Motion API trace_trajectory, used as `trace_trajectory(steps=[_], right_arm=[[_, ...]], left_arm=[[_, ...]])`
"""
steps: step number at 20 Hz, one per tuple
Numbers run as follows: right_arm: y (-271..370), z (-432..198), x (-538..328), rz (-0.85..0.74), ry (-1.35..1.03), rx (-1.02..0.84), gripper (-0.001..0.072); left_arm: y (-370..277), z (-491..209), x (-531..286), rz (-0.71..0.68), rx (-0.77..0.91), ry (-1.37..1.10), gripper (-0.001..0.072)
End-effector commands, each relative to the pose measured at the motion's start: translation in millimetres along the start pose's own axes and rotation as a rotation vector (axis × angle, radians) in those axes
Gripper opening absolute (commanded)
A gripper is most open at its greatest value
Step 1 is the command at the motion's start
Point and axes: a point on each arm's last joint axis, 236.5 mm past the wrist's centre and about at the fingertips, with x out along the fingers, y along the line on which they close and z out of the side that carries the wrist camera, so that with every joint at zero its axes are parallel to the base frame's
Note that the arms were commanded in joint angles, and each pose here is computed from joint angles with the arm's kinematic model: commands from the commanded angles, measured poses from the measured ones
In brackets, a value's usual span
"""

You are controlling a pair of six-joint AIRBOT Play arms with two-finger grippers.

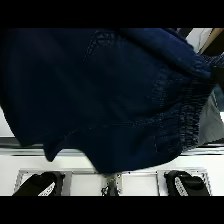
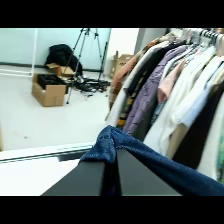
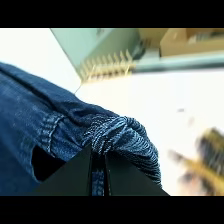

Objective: Fold the clothes and pants, and hang the long-sleeved shirts on hangers.

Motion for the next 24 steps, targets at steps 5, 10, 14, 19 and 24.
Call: trace_trajectory(steps=[5,10,14,19,24], right_arm=[[-137,-106,111,-0.202,0.459,0.307,0.0038],[-263,-178,208,-0.322,0.585,0.312,0.0038],[-303,-178,222,-0.404,0.56,0.243,0.0038],[-347,-181,193,-0.573,0.638,0.02,0.0038],[-375,-225,168,-0.645,0.762,-0.026,0.0037]], left_arm=[[85,-184,181,0.133,-0.021,0.354,0.0013],[141,-306,219,0.217,-0.064,0.589,0.0013],[155,-348,199,0.249,-0.115,0.762,0.0013],[146,-413,158,0.276,-0.176,0.944,0.0013],[114,-533,86,0.291,-0.214,1.167,0.0013]])
